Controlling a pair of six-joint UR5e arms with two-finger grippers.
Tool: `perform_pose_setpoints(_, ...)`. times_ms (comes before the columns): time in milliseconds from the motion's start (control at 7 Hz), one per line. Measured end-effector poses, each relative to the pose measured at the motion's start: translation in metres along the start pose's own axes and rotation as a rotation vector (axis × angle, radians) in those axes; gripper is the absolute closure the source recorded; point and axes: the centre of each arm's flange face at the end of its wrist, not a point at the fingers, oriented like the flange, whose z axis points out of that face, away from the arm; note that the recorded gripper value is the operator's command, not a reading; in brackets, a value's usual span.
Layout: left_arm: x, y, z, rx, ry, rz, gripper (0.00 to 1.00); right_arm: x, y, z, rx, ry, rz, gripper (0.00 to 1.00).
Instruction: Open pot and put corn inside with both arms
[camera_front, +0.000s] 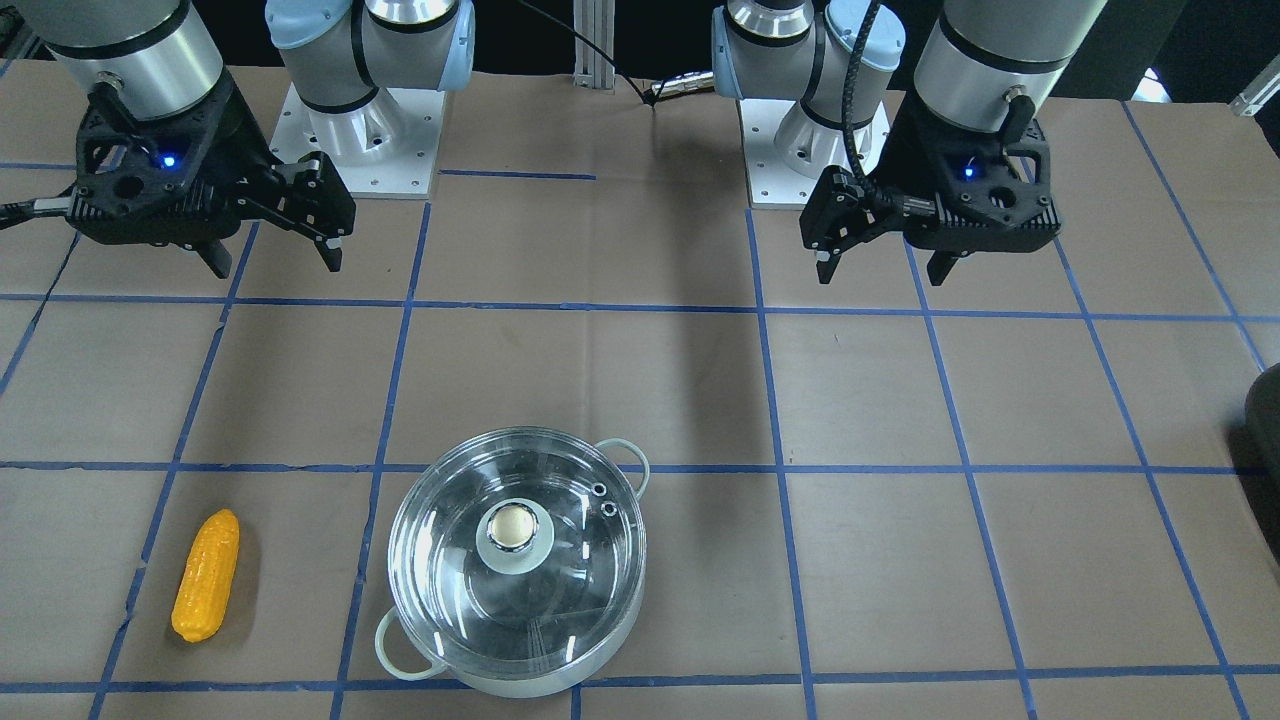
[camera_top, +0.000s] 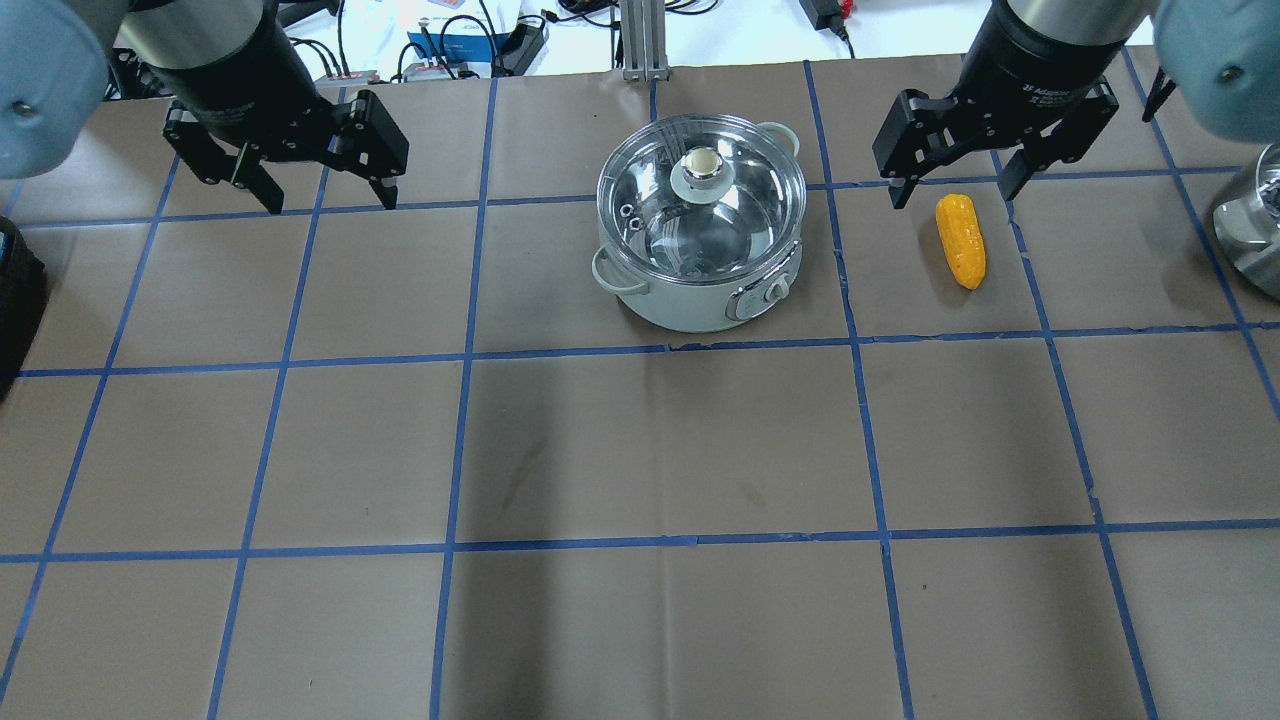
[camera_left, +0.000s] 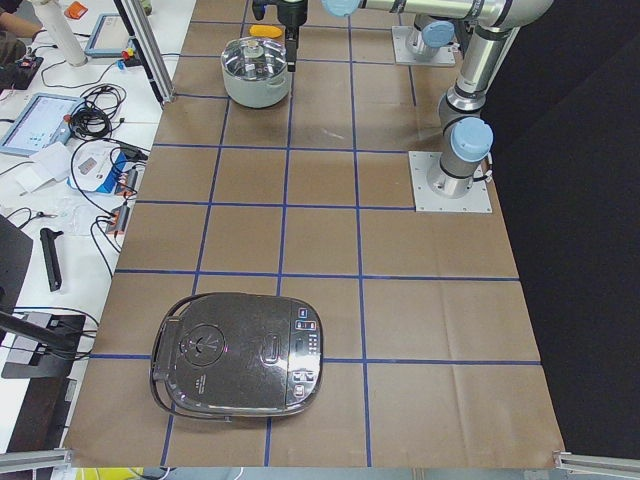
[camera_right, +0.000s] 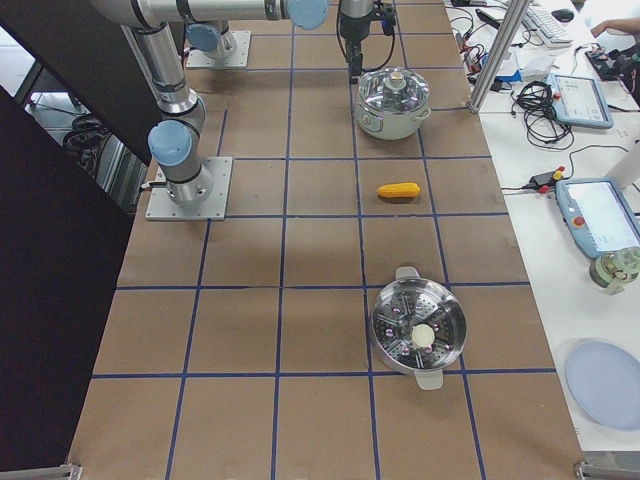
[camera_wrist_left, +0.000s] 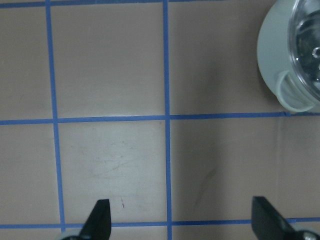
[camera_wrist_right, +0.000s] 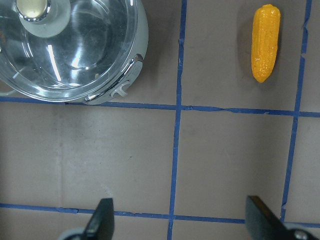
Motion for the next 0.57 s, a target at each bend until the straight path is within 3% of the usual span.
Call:
perform_pose_setpoints(286, 0.080, -0.043, 0.030, -0.001, 0.013, 0.061, 0.00, 0.034, -0.007, 0.009, -0.007, 0.005, -0.052, 0.09)
perform_pose_setpoints(571, 0.164, -0.084, 0.057, 0.011, 0.021, 0.045, 0.00, 0.077, -0.047, 0.059, 0.006, 0.006, -0.105, 0.09)
